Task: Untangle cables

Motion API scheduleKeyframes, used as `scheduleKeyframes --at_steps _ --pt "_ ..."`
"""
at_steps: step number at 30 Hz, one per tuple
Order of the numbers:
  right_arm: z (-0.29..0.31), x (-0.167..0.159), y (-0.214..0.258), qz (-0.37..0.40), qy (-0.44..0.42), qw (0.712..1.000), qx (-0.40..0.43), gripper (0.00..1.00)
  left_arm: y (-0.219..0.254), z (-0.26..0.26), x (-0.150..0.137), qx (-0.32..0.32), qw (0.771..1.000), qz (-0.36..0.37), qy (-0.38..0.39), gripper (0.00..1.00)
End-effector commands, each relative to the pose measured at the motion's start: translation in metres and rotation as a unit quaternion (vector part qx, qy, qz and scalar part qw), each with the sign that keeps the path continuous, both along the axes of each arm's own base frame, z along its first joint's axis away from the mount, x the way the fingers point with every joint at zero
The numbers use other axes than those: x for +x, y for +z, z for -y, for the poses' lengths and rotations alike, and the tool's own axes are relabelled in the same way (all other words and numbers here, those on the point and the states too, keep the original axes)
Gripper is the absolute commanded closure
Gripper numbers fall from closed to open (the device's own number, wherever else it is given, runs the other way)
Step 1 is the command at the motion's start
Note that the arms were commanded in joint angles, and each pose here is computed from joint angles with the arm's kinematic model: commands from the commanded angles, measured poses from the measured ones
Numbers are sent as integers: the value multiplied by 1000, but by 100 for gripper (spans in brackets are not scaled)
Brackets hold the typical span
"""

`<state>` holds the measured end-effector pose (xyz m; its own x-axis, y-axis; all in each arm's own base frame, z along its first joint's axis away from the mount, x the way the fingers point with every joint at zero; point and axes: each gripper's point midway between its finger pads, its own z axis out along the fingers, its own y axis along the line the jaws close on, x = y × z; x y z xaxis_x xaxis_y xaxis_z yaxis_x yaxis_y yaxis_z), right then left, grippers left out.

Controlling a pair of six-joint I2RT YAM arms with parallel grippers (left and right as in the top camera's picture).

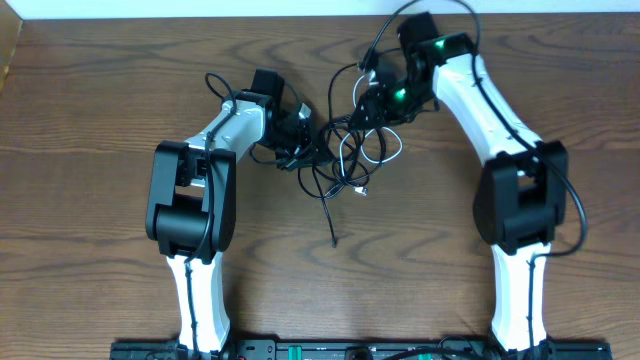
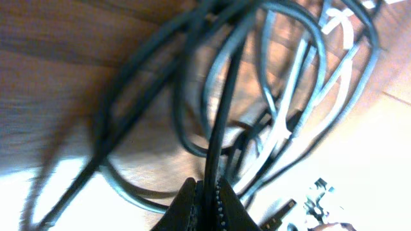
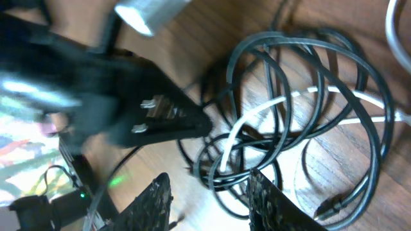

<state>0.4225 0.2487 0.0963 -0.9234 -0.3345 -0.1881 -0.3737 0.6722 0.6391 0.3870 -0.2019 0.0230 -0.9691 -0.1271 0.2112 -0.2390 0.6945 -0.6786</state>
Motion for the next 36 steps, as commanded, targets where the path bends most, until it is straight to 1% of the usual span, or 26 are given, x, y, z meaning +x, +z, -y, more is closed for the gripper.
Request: scheduleKeyframes --at_steps 1,5,9,14,17,19,21,23,27,30,36 --pt "-1 -3 -24 -28 6 1000 5 64 8 10 -5 -46 999 1 -18 93" --pt "-6 -9 -49 -61 11 998 13 64 8 10 -5 -47 999 0 -18 93" --pt "-14 -15 -66 -77 20 997 12 65 5 7 -4 -35 999 -2 -12 93" --pt "-27 -19 -68 -68 34 997 14 66 -12 -10 -1 34 998 -29 31 93" --pt "-26 -19 -71 -67 32 997 1 67 -18 -17 1 64 995 -44 58 93" --pt "-21 -17 -75 -70 20 997 -18 69 -21 -21 2 79 993 -49 70 93" --pt "-18 -15 -69 -70 15 997 -17 71 -24 -26 2 95 991 -55 82 93" --pt "-13 -11 -62 -60 11 998 -23 70 -28 -31 1 114 986 -66 97 93" --pt "-6 -3 -48 -28 6 999 -44 60 -31 -36 2 131 981 -80 123 93" --pt "-6 -6 -55 -33 7 998 -61 59 -31 -36 1 132 978 -93 135 93" --pt "-20 -16 -67 -35 25 996 -76 61 -31 -36 -4 136 972 -118 153 93"
